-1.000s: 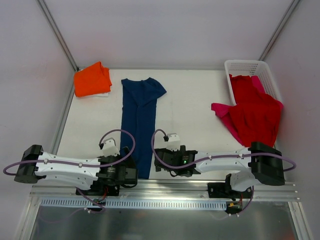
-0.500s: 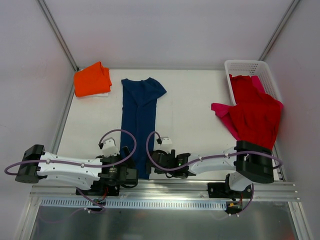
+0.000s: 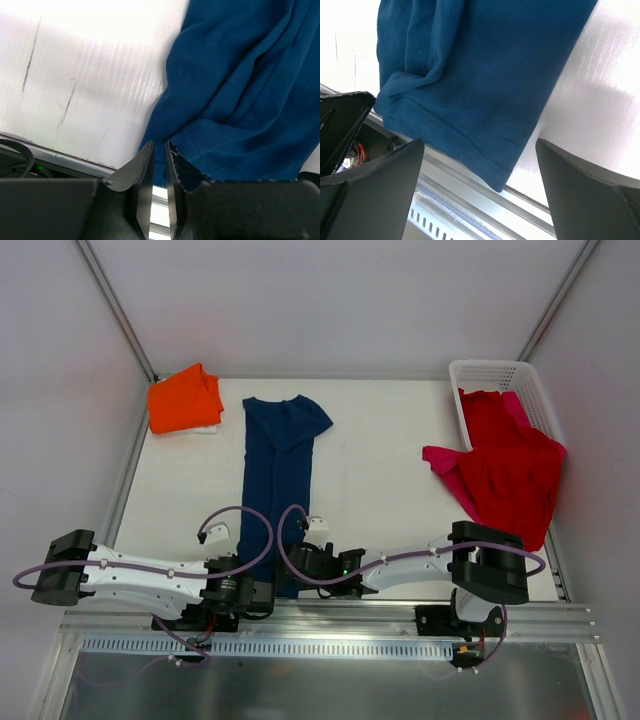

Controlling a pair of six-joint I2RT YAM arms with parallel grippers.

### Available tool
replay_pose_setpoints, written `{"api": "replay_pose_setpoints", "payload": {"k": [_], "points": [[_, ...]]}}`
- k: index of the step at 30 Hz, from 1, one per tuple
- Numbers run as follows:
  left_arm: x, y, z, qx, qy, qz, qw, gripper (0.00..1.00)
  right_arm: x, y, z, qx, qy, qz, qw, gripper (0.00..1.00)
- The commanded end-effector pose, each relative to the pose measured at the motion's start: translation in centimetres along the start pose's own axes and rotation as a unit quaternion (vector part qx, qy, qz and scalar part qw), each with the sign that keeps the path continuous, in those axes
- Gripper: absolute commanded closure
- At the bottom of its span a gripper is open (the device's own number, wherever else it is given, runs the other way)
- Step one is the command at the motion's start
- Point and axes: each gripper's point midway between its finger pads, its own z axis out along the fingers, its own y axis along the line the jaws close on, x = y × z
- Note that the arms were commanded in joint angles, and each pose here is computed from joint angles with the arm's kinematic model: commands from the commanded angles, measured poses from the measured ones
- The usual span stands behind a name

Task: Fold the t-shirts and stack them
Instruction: Grab the bottom of the folded rectangular tshirt with both arms

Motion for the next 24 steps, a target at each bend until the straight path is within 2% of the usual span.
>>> {"api": "replay_pose_setpoints", "payload": {"k": [1, 7, 10, 11, 14, 15, 18, 20, 24], "points": [[0.5, 0.4, 0.3, -0.007, 0.003, 0.004, 1.0, 0.86, 1.1, -2.1, -0.1, 0.041, 0.018, -0.006, 0.999, 0.01], [1.1, 0.3, 0.5, -0.009, 0.008, 0.006, 1.0, 0.89, 1.3, -3.3, -0.3, 0.051, 0.016, 0.001, 0.999, 0.01], [1.4, 0.4, 0.7, -0.014, 0.008, 0.006, 1.0, 0.86, 1.5, -3.3, -0.1, 0.044, 0.017, 0.003, 0.999, 0.06], [1.5, 0.5, 0.8, -0.016, 0.009, 0.005, 1.0, 0.72, 1.6, -3.4, -0.1, 0.044, 0.017, 0.003, 0.999, 0.08], [1.7, 0.6, 1.0, -0.017, 0.011, 0.002, 1.0, 0.49, 1.7, -3.3, 0.0, 0.042, 0.019, 0.002, 0.999, 0.1], [1.8, 0.9, 1.1, -0.019, 0.012, 0.005, 1.0, 0.36, 1.8, -3.3, 0.0, 0.043, 0.022, 0.001, 0.999, 0.1], [2.3, 1.2, 1.2, -0.019, 0.022, 0.003, 1.0, 0.18, 1.8, -3.5, 0.1, 0.045, 0.021, 0.002, 0.999, 0.1], [2.6, 1.4, 1.4, -0.021, 0.025, 0.003, 0.999, 0.18, 1.9, -3.6, 0.2, 0.047, 0.021, 0.0, 0.999, 0.1], [2.9, 1.4, 1.6, -0.02, 0.027, 0.005, 0.999, 0.27, 2.1, -3.9, 0.3, 0.051, 0.024, -0.001, 0.998, 0.11]]}}
